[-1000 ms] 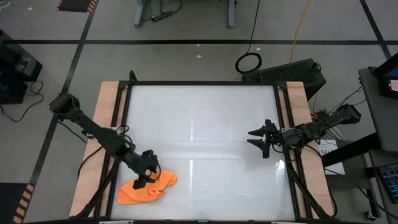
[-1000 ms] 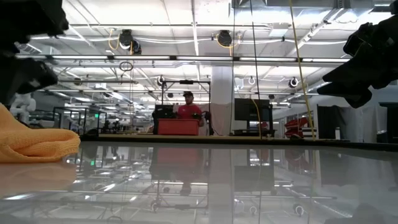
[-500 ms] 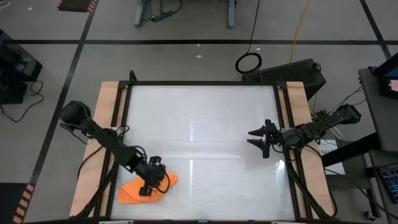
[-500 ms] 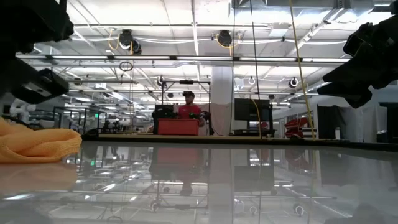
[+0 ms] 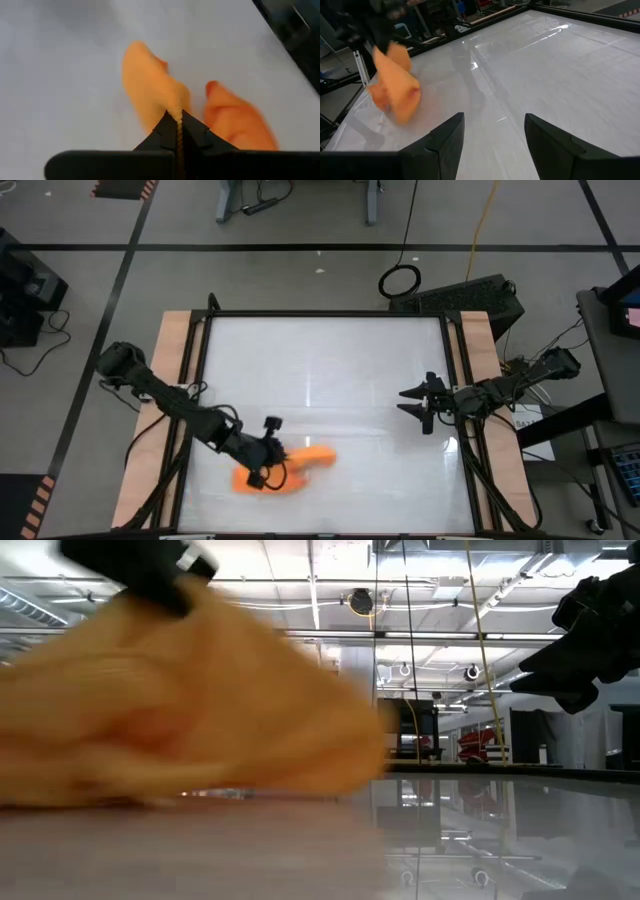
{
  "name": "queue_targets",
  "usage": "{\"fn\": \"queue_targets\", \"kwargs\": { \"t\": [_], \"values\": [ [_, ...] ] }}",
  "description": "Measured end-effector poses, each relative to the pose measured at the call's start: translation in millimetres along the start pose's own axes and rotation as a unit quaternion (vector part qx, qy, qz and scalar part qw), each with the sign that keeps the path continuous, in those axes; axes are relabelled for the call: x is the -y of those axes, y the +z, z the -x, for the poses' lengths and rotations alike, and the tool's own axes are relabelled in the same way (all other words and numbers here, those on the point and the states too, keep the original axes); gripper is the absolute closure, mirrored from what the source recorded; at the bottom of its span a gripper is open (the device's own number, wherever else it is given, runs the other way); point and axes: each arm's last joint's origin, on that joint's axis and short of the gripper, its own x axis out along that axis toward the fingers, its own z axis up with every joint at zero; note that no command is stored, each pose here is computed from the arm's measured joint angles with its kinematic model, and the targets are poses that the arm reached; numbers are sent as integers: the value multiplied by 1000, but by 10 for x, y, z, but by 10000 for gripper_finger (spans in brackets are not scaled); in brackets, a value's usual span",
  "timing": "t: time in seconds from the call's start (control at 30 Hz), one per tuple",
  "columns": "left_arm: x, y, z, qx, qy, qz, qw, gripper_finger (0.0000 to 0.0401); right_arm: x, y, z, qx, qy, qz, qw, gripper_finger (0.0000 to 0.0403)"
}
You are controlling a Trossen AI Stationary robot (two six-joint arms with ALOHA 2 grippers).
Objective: Roll towel
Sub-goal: Fold the orange towel
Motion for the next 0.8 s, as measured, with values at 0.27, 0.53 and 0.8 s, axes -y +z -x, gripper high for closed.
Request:
{"fn": "queue_targets", "kwargs": {
  "t": [0.27, 0.53, 0.8],
  "values": [
    [-638, 788, 265, 111, 189, -96, 971, 398, 0, 1, 0, 0, 0, 0, 1000, 204],
    [-1307, 844, 286, 135, 151, -14, 979, 398, 0, 1, 0, 0, 0, 0, 1000, 204],
    [-1474, 649, -102, 121, -119, 33, 985, 398, 0, 1, 0, 0, 0, 0, 1000, 204]
  ]
}}
